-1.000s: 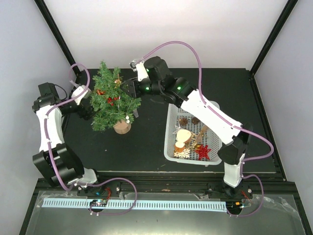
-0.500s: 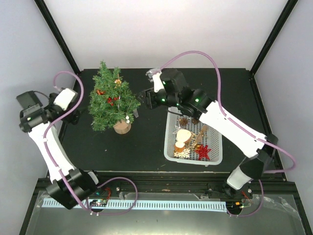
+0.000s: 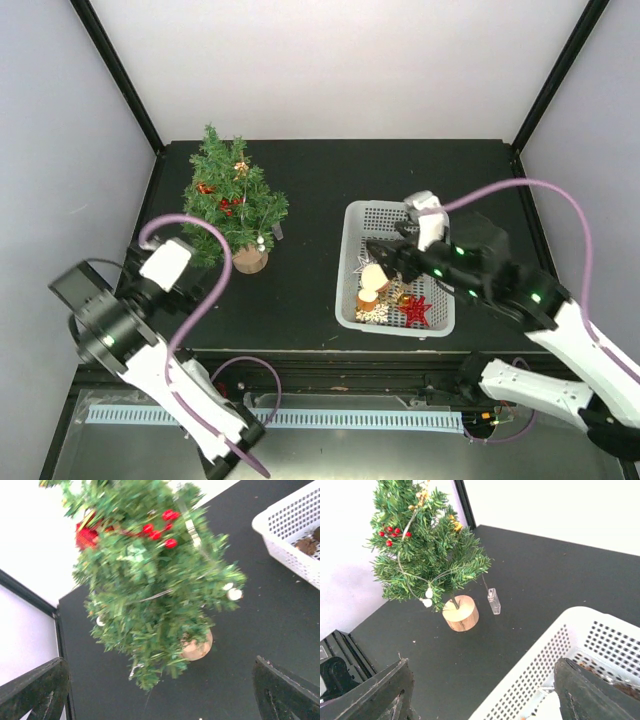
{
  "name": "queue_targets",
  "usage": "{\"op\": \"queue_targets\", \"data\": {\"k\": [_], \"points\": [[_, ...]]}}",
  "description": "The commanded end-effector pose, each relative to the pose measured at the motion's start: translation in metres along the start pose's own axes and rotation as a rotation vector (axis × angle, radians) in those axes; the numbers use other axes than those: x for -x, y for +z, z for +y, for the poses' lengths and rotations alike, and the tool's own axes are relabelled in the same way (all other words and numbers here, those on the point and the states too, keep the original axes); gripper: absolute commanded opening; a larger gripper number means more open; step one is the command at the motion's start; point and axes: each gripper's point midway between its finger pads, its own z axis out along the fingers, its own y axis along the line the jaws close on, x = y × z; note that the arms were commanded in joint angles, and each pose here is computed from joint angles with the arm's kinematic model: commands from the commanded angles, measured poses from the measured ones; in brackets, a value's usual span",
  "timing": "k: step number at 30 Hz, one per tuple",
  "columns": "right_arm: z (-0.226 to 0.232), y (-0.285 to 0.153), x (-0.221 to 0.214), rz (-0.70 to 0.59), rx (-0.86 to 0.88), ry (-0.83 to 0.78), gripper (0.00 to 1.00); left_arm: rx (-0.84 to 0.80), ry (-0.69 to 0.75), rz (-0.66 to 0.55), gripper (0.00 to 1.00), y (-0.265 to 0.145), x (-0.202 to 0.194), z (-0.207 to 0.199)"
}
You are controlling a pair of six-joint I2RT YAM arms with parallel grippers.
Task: Decorate the small christmas tree
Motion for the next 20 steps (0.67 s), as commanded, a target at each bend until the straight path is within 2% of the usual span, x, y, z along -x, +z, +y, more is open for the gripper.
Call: {"op": "queue_targets", "data": {"k": [1, 5, 9, 20], "points": [[-0.016, -0.050, -0.018, -0.036, -0.036, -0.029, 0.77, -0.026, -0.031, -0.079, 0.99, -0.014, 0.016, -0.048], [-0.013, -0.088, -0.030, -0.064, 0.027, -0.005, 0.77, 0.030, -0.138, -0.025, 0.99, -0.019, 0.013, -0.044], [-0.016, -0.108, -0.043, -0.066, 0.039, 0.003, 0.78, 0.087, -0.156, -0.005, 0.99, -0.024, 0.007, -0.055], [-0.020, -0.108, -0.064, -0.002, 0.030, -0.002, 0.78, 0.155, -0.146, -0.013, 0.99, -0.034, 0.012, -0.062]]}}
